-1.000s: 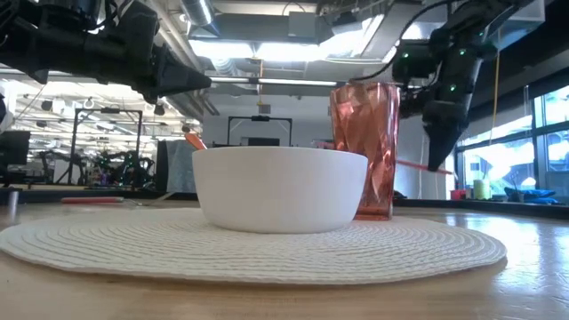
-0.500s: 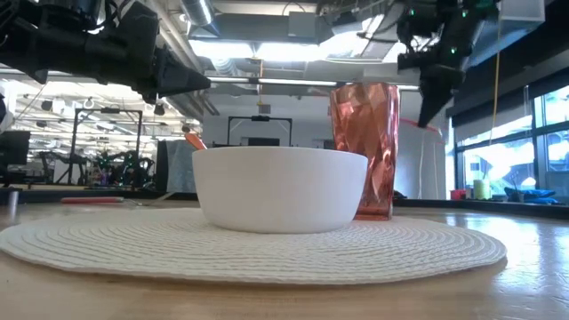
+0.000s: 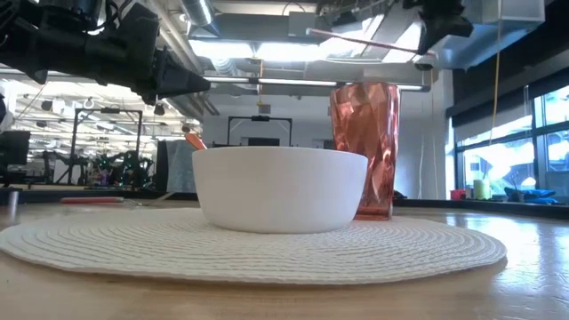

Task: Pick & Place Utensil
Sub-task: Put the red straw into the red cup, then put the pink fork into the white bowl

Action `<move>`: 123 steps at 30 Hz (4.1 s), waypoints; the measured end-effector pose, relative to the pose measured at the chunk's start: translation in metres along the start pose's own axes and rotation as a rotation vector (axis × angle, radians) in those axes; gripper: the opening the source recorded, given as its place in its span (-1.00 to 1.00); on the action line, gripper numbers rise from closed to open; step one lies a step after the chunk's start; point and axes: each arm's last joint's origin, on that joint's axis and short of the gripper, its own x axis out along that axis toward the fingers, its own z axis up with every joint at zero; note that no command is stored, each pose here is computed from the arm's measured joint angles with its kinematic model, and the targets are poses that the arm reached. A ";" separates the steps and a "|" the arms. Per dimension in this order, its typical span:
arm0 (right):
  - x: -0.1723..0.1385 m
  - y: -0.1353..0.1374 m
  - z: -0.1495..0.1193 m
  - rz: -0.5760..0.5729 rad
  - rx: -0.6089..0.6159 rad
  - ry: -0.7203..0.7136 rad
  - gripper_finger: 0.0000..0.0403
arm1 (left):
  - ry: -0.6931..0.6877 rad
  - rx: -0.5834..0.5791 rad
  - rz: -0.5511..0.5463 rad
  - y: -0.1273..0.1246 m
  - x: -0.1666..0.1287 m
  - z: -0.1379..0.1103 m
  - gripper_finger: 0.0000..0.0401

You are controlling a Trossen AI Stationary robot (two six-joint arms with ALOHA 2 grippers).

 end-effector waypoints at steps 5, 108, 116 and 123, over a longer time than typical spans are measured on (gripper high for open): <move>-0.005 0.012 0.011 -0.153 -0.371 0.079 -1.00 | 0.005 0.002 0.000 0.000 0.000 0.000 -0.99; -0.061 -0.008 0.016 0.762 0.279 -1.199 -0.96 | 0.020 0.014 0.054 0.002 0.000 -0.002 -0.99; 0.010 0.011 0.012 0.963 0.502 -1.393 -0.94 | 0.027 -0.009 0.023 0.001 0.000 -0.003 -0.96; 0.071 0.035 -0.004 0.982 0.691 -1.444 -0.97 | 0.029 -0.010 0.026 0.001 0.000 -0.003 -0.97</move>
